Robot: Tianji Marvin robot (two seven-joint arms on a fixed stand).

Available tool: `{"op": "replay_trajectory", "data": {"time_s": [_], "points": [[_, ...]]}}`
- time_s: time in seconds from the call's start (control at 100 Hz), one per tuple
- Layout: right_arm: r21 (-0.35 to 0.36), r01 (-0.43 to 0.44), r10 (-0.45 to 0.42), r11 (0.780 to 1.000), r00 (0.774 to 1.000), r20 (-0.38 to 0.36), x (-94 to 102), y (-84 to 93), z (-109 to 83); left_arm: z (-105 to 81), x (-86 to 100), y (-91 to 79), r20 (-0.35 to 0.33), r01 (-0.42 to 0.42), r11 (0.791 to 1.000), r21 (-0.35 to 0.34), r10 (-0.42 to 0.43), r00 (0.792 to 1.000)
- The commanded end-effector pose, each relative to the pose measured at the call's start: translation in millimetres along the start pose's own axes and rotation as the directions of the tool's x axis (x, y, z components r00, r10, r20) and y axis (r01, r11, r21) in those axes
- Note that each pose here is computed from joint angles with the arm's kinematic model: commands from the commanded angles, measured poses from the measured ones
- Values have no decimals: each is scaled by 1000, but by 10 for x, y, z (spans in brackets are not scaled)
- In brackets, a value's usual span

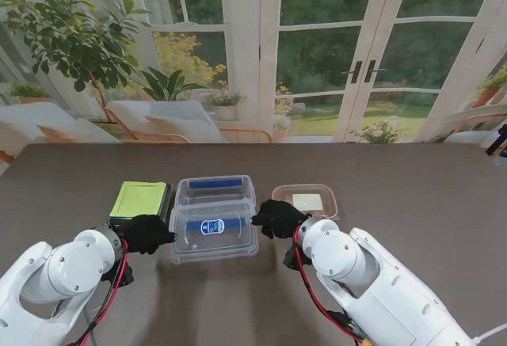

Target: Pair container bodies with their lids

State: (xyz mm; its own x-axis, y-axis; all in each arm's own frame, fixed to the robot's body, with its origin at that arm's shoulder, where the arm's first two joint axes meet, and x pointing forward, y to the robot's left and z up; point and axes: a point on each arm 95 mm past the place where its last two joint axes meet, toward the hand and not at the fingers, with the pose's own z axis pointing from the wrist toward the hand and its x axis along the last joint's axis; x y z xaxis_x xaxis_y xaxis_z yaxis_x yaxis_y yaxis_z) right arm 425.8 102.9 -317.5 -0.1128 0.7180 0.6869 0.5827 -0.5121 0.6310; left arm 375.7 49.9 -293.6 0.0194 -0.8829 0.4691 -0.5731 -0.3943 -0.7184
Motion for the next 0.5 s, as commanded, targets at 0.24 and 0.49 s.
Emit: {"op": "replay_trajectory", "data": {"time_s": [0.24, 0.49], "points": [[14, -30, 30, 999, 999, -21, 137, 103, 196, 187, 60, -111, -9, 41, 999, -8, -41, 999], [10, -39, 39, 999, 999, -21, 160, 242, 363, 333, 45, -292, 1, 51, 999, 9, -51, 999]]}}
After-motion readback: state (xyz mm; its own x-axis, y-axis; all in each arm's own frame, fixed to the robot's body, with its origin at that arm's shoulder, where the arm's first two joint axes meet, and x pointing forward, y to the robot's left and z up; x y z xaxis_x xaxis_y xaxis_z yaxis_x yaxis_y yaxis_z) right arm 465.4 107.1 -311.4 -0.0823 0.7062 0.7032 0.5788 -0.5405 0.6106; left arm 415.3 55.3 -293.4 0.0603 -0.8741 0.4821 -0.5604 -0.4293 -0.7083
